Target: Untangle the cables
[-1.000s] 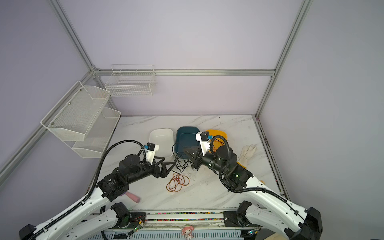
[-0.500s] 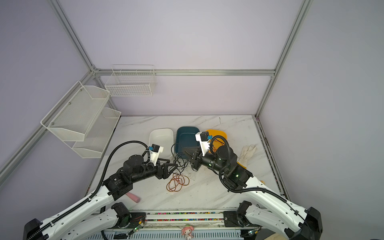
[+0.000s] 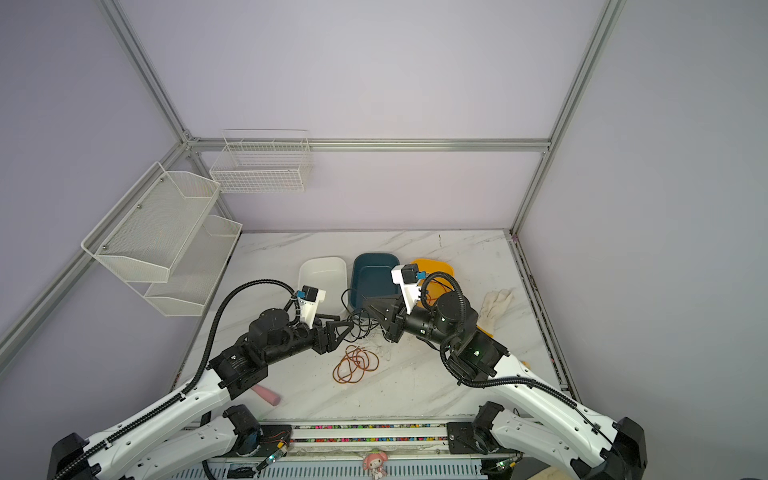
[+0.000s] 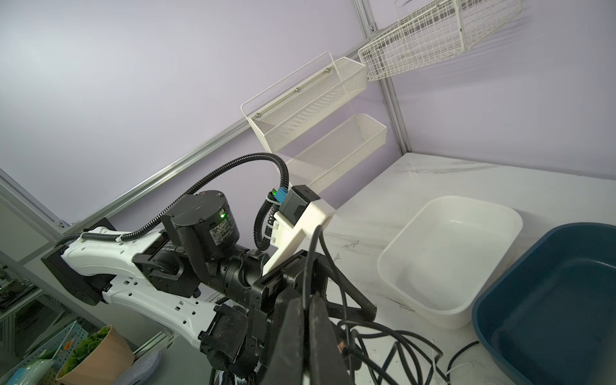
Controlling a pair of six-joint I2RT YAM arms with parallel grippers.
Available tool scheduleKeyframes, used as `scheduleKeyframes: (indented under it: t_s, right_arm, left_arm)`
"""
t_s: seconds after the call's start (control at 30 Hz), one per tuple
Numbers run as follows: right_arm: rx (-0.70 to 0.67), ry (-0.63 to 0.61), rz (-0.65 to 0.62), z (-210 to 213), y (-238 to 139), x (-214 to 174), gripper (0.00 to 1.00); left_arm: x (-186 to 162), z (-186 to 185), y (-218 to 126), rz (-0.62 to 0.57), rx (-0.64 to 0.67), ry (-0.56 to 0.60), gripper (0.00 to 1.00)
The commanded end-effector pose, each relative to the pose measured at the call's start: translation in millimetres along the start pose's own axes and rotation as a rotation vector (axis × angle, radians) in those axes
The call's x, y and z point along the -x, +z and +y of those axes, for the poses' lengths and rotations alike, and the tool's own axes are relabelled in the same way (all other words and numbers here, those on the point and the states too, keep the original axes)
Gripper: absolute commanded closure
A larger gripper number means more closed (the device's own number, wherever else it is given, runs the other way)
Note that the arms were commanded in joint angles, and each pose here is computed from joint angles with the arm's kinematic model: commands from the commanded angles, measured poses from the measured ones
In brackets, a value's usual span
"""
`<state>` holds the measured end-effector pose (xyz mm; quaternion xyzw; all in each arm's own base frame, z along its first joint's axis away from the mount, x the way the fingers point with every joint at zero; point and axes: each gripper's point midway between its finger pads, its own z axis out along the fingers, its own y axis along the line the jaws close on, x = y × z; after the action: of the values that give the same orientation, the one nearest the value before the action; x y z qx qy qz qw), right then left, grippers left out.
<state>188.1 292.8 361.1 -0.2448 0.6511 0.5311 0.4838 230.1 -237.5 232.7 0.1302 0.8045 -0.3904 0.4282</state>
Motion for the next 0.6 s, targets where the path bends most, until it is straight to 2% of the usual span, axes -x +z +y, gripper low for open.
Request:
scheduleKeyframes:
  t_s: [0.0, 0.23, 0.37, 0.43, 0.57]
  right_arm:
    - [-0.019, -0.032, -0.062, 9, -9, 23, 1.0]
    - [0.004, -0.025, -0.063, 14, -10, 27, 1.0]
    - [0.009, -0.024, -0.067, 16, -10, 30, 1.0]
    - [0.015, -0.02, -0.065, 17, -10, 29, 1.0]
    - [0.013, -0.017, -0.074, 17, -11, 31, 1.0]
  left_arm:
    - [-8, 11, 0, -0.017, 0.026, 0.007, 0.35]
    - [-18, 16, 6, -0.009, 0.017, -0.021, 0.33]
    - [-20, 16, 8, 0.0, 0.014, -0.026, 0.38]
    - [-22, 15, 10, 0.008, 0.006, -0.025, 0.46]
    - [-26, 13, 13, 0.021, -0.016, -0.031, 0.47]
